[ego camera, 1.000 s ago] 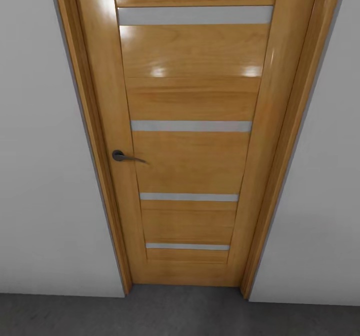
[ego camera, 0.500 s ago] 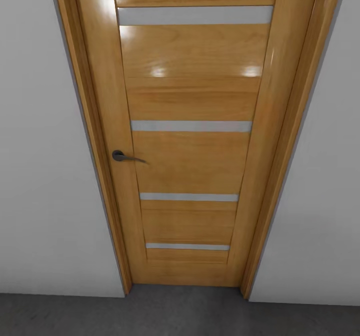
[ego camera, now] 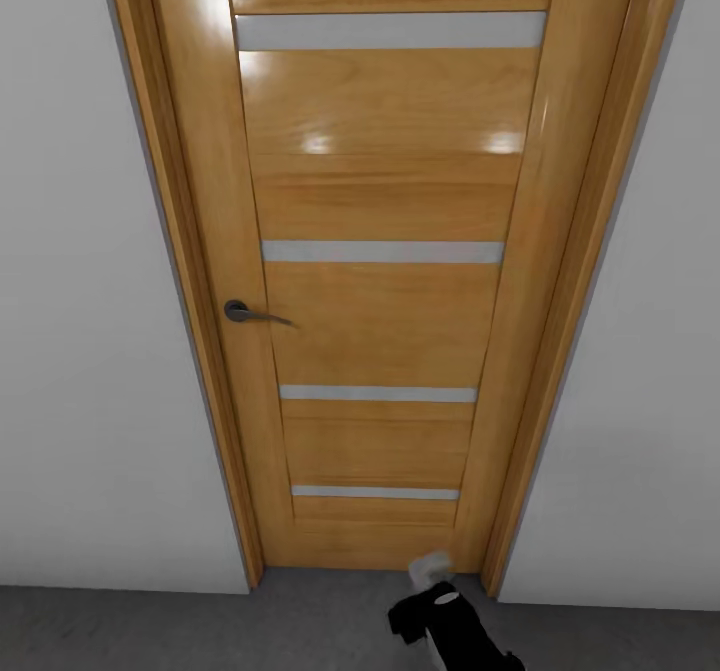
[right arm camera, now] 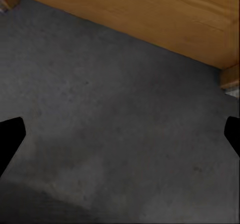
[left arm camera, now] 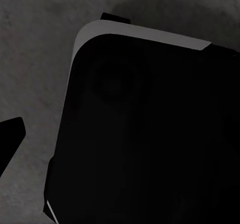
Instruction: Move the two storage containers from the living room to the garage. In the garage, place one container on the floor and stack the other container on top of it (either order is fine).
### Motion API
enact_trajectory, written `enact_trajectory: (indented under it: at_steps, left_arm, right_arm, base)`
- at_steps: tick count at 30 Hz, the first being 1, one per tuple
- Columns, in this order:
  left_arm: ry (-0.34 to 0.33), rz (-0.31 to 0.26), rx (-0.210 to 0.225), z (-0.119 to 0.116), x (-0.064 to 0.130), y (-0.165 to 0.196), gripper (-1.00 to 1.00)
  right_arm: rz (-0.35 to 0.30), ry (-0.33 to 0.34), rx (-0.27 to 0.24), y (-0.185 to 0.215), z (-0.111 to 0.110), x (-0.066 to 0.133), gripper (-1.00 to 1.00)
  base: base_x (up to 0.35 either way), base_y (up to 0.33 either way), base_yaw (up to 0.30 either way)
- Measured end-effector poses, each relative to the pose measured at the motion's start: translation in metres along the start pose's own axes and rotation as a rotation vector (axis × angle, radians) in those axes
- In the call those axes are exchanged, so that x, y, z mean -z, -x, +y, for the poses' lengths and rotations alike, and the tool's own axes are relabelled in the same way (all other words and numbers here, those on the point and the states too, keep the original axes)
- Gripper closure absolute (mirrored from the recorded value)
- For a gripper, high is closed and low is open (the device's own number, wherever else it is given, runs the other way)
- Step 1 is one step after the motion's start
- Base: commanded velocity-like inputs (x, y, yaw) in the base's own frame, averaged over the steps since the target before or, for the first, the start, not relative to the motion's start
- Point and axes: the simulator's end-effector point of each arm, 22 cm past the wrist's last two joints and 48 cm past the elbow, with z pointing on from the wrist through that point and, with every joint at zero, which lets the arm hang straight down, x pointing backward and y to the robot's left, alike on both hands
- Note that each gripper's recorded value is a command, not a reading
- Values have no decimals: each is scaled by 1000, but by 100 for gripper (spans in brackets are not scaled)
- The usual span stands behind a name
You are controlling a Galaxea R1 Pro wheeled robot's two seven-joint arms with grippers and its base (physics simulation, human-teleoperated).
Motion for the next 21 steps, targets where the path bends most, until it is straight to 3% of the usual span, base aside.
enact_trajectory:
  at_steps: [1,4,6,7,9,13,21]
  left_arm:
    - [0,0,0,0,0,0,-100]
    - [-1,0,-1,-1,0,0,-100]
    - [-3,0,-2,-2,0,0,-100]
    - [-3,0,-3,-2,0,0,-100]
    - [-3,0,-3,-2,0,0,-100]
    - [-3,0,-3,-2,0,0,-100]
    - [-4,0,-4,-3,0,0,-100]
  right_arm:
    - [-19,-18,3,35,-12,7,-100]
    - [-72,-44,1,88,-28,26,-100]
    - [-209,-39,109,174,-4,87,-100]
    - [-260,-28,167,196,17,114,-100]
    - [-327,-24,231,225,37,146,-100]
    - [-438,-50,284,281,40,187,-100]
    - [-657,-91,327,376,34,255,-100]
  base:
    - [0,0,0]
    - [0,0,0]
    - [0,0,0]
    - [0,0,0]
    - [0,0,0]
    - [0,0,0]
    - [0,0,0]
